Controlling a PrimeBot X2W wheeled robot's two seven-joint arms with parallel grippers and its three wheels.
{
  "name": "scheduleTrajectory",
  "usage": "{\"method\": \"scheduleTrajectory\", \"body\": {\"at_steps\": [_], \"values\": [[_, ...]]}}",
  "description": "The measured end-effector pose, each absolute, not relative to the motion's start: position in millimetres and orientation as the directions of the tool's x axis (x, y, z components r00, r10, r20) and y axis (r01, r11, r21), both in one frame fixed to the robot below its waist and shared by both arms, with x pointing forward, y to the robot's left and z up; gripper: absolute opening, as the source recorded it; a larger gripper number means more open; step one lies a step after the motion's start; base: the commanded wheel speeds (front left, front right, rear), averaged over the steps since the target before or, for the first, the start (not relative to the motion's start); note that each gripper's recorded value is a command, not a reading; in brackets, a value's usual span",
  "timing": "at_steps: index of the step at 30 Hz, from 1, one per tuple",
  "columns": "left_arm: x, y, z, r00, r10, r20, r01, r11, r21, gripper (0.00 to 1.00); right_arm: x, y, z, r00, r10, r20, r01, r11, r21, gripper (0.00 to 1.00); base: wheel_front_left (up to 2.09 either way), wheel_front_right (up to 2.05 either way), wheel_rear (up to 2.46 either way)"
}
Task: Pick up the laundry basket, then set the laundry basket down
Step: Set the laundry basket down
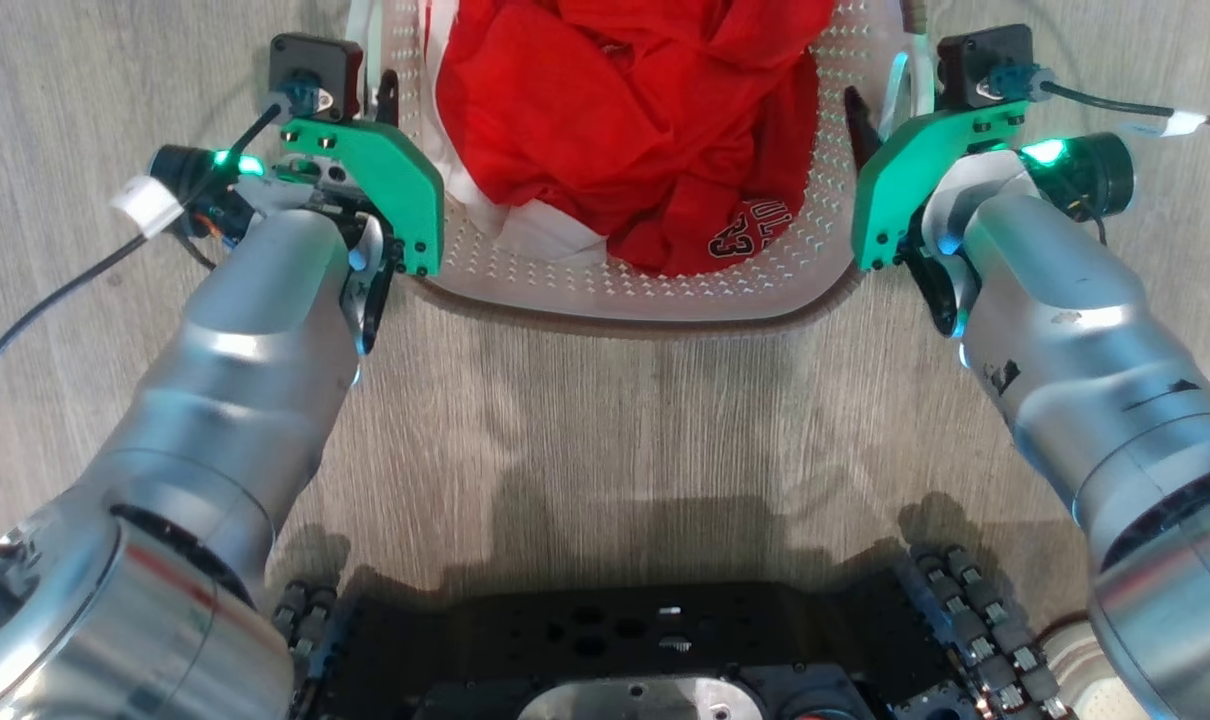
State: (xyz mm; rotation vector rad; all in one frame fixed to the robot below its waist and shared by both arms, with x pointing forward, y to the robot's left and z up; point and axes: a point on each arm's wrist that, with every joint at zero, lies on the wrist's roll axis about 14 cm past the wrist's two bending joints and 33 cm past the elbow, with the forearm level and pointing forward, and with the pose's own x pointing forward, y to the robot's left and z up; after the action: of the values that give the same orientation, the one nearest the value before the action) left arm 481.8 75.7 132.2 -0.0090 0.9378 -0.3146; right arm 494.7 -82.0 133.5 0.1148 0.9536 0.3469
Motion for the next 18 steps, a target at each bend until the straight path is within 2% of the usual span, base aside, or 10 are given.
{"method": "scheduleTrajectory", "body": {"at_steps": [3, 5, 8, 9, 18], "values": [[481.2, 77.1, 135.3, 0.549, -0.261, -0.794, 0.255, 0.957, -0.138, 0.43, 499.0, -82.9, 139.3, 0.543, 0.338, -0.769, -0.242, 0.94, 0.242, 1.0, 0.0, 0.0, 0.0], [479.3, 78.7, 137.2, 0.55, -0.254, -0.796, 0.247, 0.96, -0.135, 0.49, 501.4, -83.3, 143.3, 0.551, 0.337, -0.764, -0.245, 0.94, 0.238, 1.0, 0.0, 0.0, 0.0], [473.3, 80.8, 138.7, 0.541, -0.245, -0.805, 0.232, 0.963, -0.137, 0.95, 504.8, -83.3, 149.2, 0.561, 0.337, -0.756, -0.253, 0.939, 0.232, 1.0, 0.0, 0.0, 0.0], [471.8, 81.3, 139.6, 0.54, -0.243, -0.806, 0.228, 0.964, -0.138, 1.0, 505.9, -83.1, 151.1, 0.564, 0.338, -0.754, -0.256, 0.939, 0.23, 1.0, 0.0, 0.0, 0.0], [481.5, 84.4, 159.2, 0.579, -0.223, -0.785, 0.197, 0.972, -0.131, 1.0, 519.5, -85.2, 176.1, 0.615, 0.334, -0.715, -0.264, 0.941, 0.212, 1.0, 0.0, 0.0, 0.0]]}}
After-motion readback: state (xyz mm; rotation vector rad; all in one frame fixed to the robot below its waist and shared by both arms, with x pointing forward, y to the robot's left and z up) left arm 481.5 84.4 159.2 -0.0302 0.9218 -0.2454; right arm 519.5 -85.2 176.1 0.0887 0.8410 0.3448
